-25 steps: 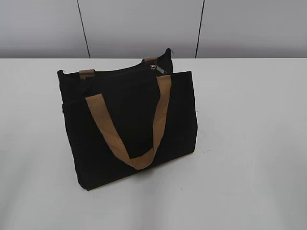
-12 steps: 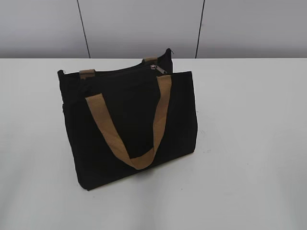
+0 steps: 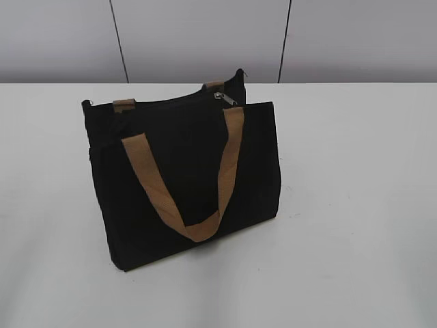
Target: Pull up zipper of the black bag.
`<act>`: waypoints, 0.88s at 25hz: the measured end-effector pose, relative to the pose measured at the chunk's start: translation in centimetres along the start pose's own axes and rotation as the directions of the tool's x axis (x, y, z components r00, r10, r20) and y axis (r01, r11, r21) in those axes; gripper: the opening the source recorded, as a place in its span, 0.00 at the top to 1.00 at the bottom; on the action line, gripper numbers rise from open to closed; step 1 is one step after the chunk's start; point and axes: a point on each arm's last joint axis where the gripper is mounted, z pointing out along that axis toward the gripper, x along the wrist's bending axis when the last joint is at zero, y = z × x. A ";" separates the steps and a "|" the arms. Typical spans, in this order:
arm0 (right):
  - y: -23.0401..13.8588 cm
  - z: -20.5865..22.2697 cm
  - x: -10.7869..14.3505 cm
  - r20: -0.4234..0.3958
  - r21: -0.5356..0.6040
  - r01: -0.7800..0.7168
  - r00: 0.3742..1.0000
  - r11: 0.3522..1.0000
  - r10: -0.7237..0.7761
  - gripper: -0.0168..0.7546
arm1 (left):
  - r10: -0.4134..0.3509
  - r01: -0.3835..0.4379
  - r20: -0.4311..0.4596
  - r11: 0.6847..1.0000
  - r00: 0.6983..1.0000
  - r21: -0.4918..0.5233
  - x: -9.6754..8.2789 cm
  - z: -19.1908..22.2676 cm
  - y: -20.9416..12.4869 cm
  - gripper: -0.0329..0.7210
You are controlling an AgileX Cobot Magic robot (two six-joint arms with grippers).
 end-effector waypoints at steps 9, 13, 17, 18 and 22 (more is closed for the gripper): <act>-0.2 0.1 0.0 0.004 0.017 0.000 1.000 1.000 0.000 0.46 | 0.022 -0.017 -0.032 0.989 0.999 0.149 0.2 -0.7 -1.0 0.32; -0.2 0.1 0.0 0.004 0.018 0.000 1.000 1.000 0.000 0.46 | 0.031 -0.022 -0.043 0.983 0.999 0.184 0.4 -0.3 -1.5 0.32; -0.3 0.1 0.0 0.004 0.019 -0.001 1.000 1.000 0.001 0.46 | 0.033 -0.024 -0.046 0.982 0.998 0.188 0.4 -0.3 -1.6 0.32; -0.3 0.1 0.0 0.004 0.019 -0.001 1.000 1.000 0.001 0.46 | 0.033 -0.024 -0.046 0.982 0.998 0.188 0.4 -0.3 -1.6 0.32; -0.3 0.1 0.0 0.004 0.021 -0.001 1.000 1.000 0.001 0.46 | 0.034 -0.025 -0.046 0.982 0.998 0.189 0.4 -0.4 -1.6 0.32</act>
